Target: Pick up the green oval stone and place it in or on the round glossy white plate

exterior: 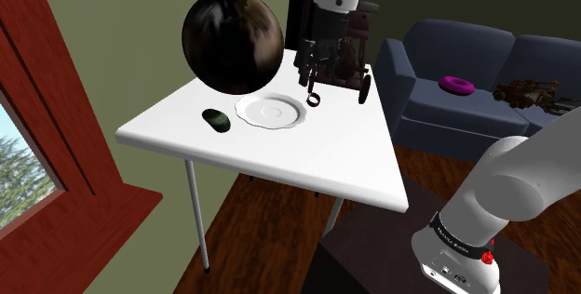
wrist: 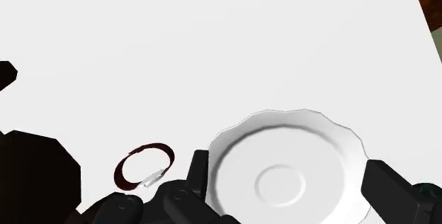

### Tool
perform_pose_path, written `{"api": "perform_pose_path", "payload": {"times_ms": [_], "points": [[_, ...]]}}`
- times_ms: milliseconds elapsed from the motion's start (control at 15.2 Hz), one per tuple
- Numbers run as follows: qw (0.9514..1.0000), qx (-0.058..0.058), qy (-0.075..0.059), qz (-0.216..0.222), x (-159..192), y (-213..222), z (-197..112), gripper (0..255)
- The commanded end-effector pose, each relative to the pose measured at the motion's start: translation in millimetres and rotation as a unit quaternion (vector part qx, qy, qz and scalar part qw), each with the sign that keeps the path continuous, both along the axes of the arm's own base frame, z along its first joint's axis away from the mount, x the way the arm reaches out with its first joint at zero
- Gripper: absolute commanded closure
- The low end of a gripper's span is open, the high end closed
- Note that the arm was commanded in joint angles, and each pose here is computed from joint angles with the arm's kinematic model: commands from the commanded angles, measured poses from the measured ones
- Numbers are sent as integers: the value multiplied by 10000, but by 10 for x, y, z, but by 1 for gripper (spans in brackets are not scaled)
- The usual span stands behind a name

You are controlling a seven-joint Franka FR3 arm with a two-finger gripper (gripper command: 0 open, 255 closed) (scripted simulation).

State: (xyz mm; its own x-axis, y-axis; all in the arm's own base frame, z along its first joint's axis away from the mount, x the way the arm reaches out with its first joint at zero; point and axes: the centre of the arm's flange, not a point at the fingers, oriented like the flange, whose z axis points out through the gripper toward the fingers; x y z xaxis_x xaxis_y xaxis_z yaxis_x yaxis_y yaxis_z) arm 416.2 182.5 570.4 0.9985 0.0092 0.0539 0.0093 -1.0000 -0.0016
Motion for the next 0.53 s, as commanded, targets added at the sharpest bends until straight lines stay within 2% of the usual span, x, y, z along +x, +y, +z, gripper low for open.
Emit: {"api": "perform_pose_path", "payload": {"times_ms": [0,462], "points": [[10000,-9,18,-41,142,238,-83,0],[9998,-59,82,-167,679,985,-312,0]]}}
